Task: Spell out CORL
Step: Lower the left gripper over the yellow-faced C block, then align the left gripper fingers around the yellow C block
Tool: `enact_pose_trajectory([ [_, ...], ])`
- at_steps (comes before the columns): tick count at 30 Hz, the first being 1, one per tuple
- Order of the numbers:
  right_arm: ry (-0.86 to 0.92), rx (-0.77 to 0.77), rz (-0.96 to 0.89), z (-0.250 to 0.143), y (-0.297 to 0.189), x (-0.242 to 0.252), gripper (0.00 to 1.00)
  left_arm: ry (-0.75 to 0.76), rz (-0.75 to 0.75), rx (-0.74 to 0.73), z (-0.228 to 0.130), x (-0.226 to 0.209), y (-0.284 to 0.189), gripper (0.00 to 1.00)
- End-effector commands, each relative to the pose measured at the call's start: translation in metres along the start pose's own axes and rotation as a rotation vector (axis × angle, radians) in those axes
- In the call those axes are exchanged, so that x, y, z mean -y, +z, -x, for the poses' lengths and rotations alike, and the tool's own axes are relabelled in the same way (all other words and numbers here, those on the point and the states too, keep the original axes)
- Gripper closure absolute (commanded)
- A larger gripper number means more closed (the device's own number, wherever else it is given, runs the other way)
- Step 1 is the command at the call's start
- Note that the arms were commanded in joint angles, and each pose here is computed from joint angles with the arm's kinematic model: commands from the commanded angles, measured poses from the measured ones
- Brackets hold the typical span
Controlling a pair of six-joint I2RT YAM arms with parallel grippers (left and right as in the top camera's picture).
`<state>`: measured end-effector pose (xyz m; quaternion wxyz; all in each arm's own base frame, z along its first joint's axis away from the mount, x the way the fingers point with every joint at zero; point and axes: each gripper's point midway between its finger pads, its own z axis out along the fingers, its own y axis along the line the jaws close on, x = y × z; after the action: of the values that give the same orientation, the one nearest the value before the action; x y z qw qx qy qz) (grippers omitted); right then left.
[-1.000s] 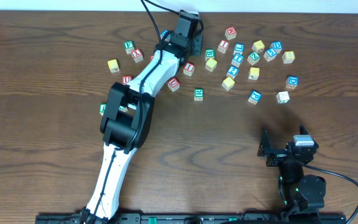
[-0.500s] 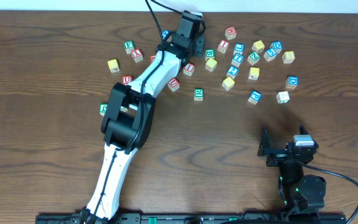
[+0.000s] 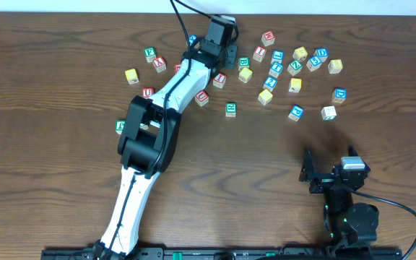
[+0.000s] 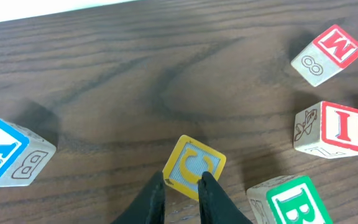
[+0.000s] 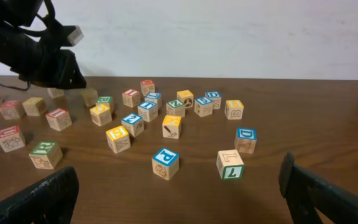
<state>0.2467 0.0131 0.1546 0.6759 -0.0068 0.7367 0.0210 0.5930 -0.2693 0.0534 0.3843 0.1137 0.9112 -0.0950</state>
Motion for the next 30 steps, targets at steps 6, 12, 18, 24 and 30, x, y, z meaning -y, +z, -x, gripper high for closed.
enact_pose_trajectory([
  [6, -0.004, 0.0, -0.006, 0.0, 0.0, 0.001, 0.01, 0.025, -0.003, -0.015, -0.012, 0.0, 0.017, 0.81],
  [12, -0.004, 0.0, -0.006, 0.0, 0.0, 0.002, 0.01, 0.028, -0.004, -0.016, -0.014, 0.0, 0.019, 0.81],
  [18, -0.004, 0.0, -0.006, 0.0, 0.0, 0.001, 0.01, 0.03, 0.003, -0.054, -0.023, -0.002, 0.018, 0.81],
  [24, -0.004, 0.0, -0.006, 0.0, 0.0, 0.001, 0.01, 0.033, 0.013, -0.122, -0.04, -0.005, 0.017, 0.85],
  [30, -0.004, 0.0, -0.006, 0.0, 0.0, 0.002, 0.01, 0.038, 0.021, -0.181, -0.052, -0.006, 0.012, 0.87],
])
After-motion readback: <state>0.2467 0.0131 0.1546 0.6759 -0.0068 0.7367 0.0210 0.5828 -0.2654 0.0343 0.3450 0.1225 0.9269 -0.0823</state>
